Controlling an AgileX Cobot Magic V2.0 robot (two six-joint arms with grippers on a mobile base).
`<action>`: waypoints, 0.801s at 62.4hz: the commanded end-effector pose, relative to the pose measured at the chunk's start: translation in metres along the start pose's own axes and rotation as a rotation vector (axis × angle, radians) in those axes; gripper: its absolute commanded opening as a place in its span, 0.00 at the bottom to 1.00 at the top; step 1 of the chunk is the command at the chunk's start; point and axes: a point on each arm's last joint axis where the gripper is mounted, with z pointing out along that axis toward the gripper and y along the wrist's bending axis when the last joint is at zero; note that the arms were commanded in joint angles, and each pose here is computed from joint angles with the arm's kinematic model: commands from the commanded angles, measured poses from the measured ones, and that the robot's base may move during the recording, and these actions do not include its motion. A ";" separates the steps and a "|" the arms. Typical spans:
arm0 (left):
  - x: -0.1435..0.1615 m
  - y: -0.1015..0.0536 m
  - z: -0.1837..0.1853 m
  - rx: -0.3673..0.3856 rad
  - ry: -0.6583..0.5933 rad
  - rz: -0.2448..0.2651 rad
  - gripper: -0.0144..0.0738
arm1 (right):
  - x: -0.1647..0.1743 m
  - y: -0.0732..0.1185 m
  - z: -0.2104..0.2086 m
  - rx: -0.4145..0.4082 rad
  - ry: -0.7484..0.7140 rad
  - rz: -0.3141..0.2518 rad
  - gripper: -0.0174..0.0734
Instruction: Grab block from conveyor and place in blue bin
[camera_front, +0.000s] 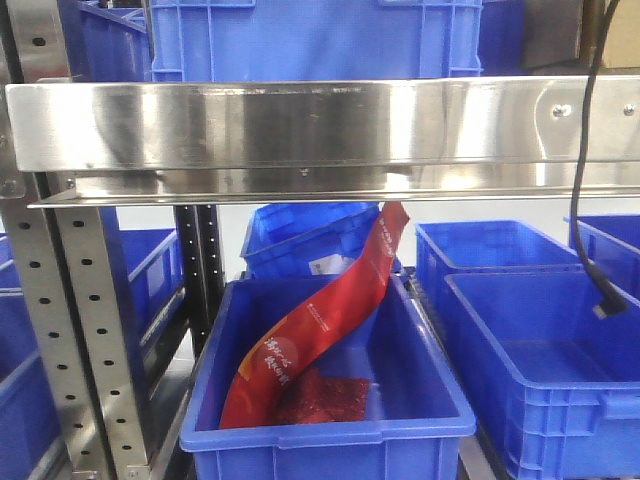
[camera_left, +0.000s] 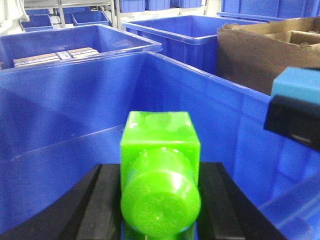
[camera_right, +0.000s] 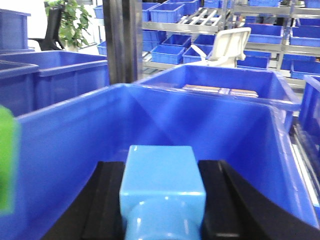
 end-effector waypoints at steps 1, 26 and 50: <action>-0.010 0.010 -0.003 -0.028 -0.060 -0.007 0.32 | -0.004 -0.009 0.001 0.020 -0.038 -0.003 0.01; -0.008 0.011 0.000 -0.030 -0.073 -0.007 0.66 | -0.002 -0.013 0.003 0.028 -0.040 -0.002 0.65; -0.013 0.010 -0.005 -0.028 -0.080 -0.005 0.45 | -0.015 -0.012 -0.004 0.026 -0.095 -0.003 0.49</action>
